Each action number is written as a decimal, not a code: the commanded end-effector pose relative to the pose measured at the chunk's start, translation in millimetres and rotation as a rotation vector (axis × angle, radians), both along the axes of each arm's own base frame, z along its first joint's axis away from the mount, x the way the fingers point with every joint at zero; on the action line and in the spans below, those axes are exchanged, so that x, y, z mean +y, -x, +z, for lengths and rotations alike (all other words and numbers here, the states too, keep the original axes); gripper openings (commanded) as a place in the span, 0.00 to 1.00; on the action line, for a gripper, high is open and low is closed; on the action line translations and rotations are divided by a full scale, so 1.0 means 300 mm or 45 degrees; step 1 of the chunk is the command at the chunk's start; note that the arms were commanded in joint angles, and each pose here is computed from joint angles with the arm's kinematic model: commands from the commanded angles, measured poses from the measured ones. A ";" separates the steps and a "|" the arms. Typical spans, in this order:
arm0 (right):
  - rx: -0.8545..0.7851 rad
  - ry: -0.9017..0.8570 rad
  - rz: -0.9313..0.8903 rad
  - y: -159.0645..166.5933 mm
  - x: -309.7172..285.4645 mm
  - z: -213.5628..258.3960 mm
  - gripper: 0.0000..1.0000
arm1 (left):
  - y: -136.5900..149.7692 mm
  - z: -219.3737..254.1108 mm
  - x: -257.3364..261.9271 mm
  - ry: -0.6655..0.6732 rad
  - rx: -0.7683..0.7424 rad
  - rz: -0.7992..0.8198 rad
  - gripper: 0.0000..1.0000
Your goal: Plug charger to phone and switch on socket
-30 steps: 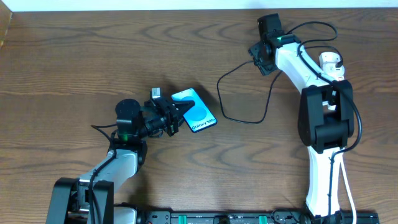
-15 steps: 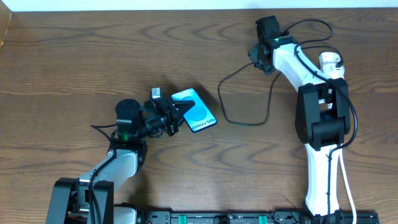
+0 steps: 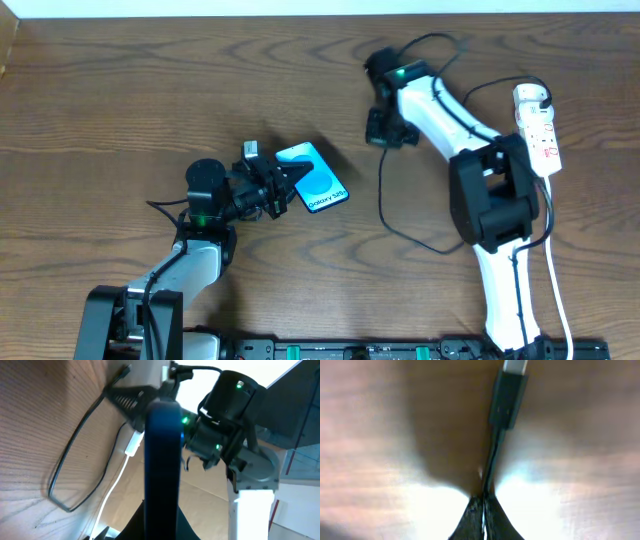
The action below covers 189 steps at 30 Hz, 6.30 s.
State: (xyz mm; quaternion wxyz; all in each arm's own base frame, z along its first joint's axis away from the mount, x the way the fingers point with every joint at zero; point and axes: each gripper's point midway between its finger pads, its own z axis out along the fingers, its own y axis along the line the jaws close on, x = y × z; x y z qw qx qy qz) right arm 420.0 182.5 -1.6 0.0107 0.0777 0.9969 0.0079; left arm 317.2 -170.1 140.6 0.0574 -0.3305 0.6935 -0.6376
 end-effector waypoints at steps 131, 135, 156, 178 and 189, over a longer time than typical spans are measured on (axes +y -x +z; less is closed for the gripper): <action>-0.469 -0.965 0.786 0.770 0.279 0.513 0.01 | -0.137 0.222 -0.127 -0.167 -0.808 -0.259 0.07; -0.485 -0.922 0.746 0.750 0.267 0.503 0.01 | -0.127 0.223 -0.131 -0.159 -0.810 -0.282 0.07; -0.449 -0.942 0.657 0.749 0.269 0.505 0.01 | -0.127 0.223 -0.131 -0.148 -0.789 -0.280 0.07; -0.433 -0.946 0.625 0.747 0.271 0.501 0.01 | -0.104 0.223 -0.139 -0.113 -0.759 -0.331 0.07; -0.402 -0.936 0.621 0.746 0.274 0.476 0.01 | -0.104 0.223 -0.139 -0.109 -0.750 -0.330 0.07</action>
